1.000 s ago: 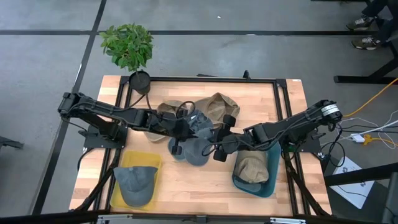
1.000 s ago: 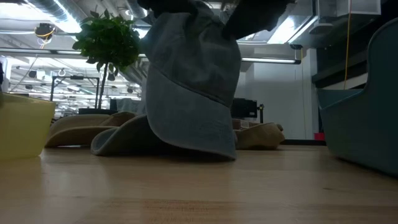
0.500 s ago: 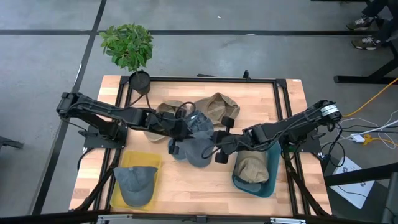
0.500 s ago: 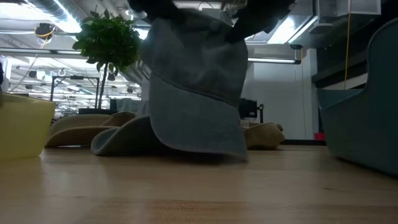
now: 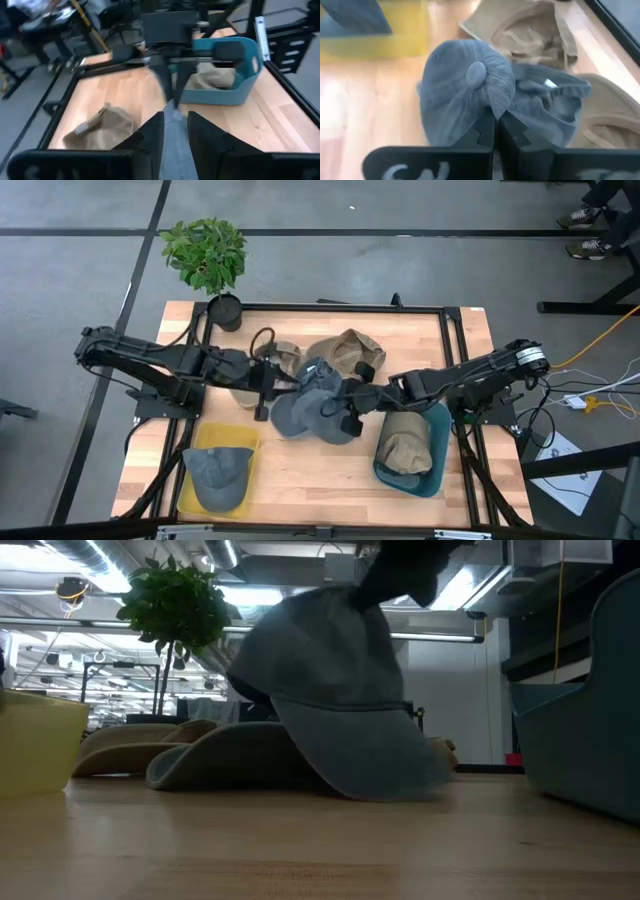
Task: Pick & Place hat
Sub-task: Put the right blue cap into the yellow bin
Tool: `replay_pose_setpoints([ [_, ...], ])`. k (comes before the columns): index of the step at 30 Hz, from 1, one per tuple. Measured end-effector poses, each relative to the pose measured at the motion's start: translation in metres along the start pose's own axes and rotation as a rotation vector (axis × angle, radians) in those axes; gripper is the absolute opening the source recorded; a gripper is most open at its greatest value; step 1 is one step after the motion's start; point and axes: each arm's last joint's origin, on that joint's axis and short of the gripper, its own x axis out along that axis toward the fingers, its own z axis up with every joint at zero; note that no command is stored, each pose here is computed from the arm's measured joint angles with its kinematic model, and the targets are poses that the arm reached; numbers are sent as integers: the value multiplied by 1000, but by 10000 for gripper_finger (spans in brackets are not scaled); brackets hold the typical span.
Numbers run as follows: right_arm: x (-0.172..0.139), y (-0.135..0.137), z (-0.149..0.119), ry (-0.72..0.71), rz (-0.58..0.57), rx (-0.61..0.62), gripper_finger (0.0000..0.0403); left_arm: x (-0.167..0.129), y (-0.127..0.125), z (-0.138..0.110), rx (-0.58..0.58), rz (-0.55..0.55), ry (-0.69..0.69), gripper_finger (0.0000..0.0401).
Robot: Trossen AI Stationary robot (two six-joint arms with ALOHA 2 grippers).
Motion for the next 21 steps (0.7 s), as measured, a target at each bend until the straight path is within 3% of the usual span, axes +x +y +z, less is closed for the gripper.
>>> replay_pose_setpoints([
  [4,3,-4,7,-38,47,14,7,15,-13,-3,59,-17,23,111],
  [8,3,-5,12,-67,92,13,7,33,-19,-9,71,62,62,139],
  [14,4,-7,13,-73,93,20,7,55,-24,-14,-27,79,64,187],
  [21,5,-9,14,-86,81,15,8,58,-24,-18,-141,83,87,233],
])
